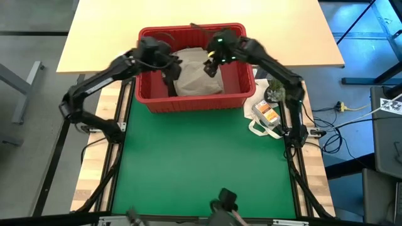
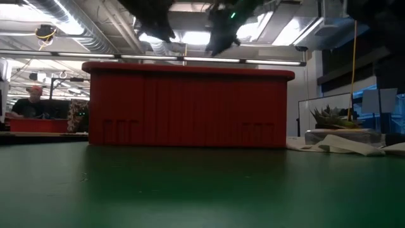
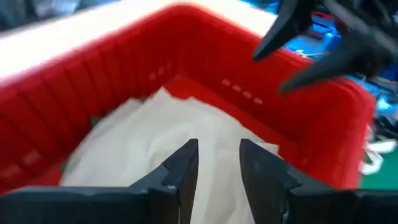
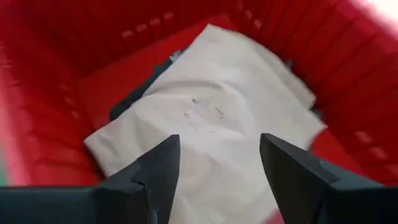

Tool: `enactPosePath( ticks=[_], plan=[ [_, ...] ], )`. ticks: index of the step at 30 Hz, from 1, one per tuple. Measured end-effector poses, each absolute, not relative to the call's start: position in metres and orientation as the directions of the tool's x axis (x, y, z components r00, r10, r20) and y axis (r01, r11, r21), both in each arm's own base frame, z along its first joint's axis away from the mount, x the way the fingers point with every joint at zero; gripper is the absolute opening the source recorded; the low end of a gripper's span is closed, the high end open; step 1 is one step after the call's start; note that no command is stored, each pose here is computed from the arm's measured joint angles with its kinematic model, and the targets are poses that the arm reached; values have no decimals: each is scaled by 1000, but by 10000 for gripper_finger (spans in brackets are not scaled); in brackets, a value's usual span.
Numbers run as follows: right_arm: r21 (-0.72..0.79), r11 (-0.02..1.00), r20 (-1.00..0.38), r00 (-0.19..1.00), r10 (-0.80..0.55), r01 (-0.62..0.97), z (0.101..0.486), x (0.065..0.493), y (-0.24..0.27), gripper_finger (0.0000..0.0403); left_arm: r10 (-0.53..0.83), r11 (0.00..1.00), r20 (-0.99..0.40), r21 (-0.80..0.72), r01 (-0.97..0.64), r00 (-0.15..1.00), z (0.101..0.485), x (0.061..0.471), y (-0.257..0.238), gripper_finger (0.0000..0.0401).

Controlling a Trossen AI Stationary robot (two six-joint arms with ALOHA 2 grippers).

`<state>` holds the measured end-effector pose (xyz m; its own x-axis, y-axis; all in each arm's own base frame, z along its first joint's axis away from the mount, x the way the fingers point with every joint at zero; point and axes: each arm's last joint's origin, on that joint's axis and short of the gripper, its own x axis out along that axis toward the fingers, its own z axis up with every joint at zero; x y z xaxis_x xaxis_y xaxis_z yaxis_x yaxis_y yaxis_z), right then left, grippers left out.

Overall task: Fold Laundry from Bin
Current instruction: Return to Home Position

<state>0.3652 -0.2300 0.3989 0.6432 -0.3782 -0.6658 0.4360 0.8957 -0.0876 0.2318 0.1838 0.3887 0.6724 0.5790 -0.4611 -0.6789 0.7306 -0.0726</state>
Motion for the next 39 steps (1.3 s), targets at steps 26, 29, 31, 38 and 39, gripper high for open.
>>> enactPosePath(
  ticks=[26, 29, 31, 38, 39],
  plan=[
    [33, 998, -530, 848, -20, 44, 437, 243, -93, 11, 345, 935, -111, -40, -351, 932, 326, 85, 29, 2],
    [63, 993, -452, 890, -59, 98, 407, 221, -86, 4, 324, 943, -99, -47, -330, 941, 295, 87, 28, 4],
    [96, 988, -381, 921, -80, 125, 386, 208, -81, 3, 282, 957, -62, -50, -285, 958, 278, 89, 27, 4],
    [192, 967, -182, 974, -131, 166, 319, 146, -54, 8, 54, 998, 21, -46, -53, 998, 239, 88, 17, 6],
    [194, 964, -169, 974, -149, 181, 311, 138, -52, 6, 36, 998, 32, -43, -35, 999, 238, 86, 16, 7]
  ],
)
